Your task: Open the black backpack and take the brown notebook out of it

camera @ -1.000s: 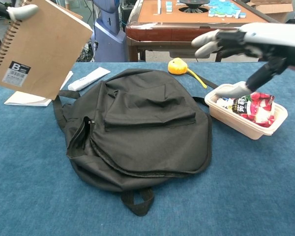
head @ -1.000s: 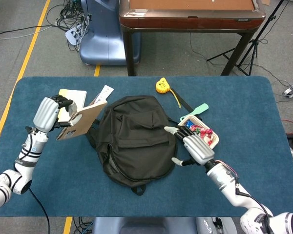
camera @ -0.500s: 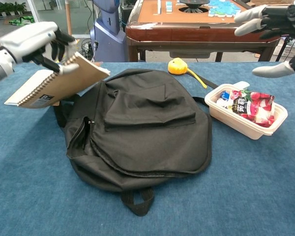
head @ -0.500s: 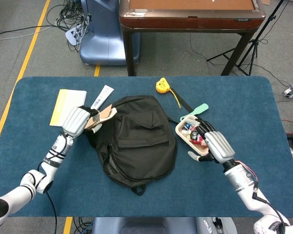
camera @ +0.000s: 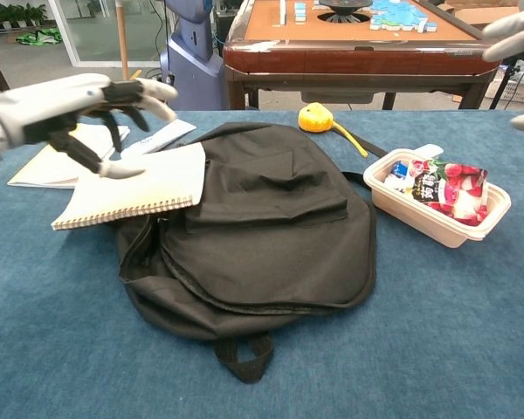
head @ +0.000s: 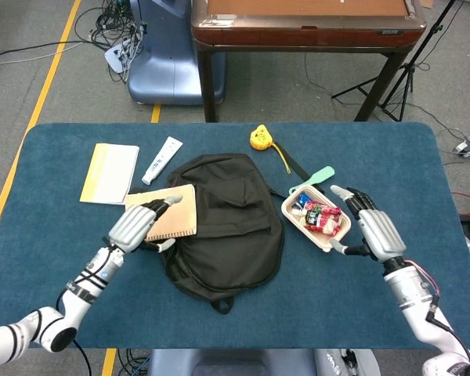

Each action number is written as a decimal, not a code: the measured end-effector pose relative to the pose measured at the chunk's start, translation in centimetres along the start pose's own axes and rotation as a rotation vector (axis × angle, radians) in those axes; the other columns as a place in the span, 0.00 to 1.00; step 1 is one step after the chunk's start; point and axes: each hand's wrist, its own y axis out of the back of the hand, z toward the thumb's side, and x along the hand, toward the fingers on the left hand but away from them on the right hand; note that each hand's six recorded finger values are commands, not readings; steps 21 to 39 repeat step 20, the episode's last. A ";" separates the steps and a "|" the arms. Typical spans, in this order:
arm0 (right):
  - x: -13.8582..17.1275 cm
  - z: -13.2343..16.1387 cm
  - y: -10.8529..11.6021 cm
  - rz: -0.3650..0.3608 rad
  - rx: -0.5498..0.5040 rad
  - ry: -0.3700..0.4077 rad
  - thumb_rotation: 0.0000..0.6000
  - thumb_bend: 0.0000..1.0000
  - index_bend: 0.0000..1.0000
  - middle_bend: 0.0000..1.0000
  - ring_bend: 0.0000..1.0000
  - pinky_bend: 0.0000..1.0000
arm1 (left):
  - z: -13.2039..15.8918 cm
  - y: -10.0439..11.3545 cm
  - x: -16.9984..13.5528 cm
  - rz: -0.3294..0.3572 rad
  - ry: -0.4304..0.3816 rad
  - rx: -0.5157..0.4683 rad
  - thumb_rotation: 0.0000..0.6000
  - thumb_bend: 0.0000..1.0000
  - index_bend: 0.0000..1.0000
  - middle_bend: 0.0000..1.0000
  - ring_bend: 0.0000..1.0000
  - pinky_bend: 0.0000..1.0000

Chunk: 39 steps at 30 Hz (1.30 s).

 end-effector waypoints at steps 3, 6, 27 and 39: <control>0.7 -1.4 0.4 -0.014 0.040 -0.043 1.00 0.27 0.00 0.18 0.02 0.09 | -1.6 1.1 -1.9 0.033 0.055 0.016 1.00 0.22 0.10 0.16 0.23 0.36; 1.6 -2.8 1.0 -0.040 0.082 -0.081 1.00 0.31 0.04 0.23 0.07 0.14 | -3.4 2.1 -3.6 0.082 0.116 0.033 1.00 0.22 0.14 0.16 0.23 0.36; 6.7 -7.9 2.1 -0.129 0.304 -0.222 1.00 0.31 0.10 0.26 0.12 0.17 | -10.1 3.5 -14.7 0.228 0.407 0.135 1.00 0.22 0.21 0.16 0.23 0.33; 6.7 -7.9 2.1 -0.129 0.304 -0.222 1.00 0.31 0.10 0.26 0.12 0.17 | -10.1 3.5 -14.7 0.228 0.407 0.135 1.00 0.22 0.21 0.16 0.23 0.33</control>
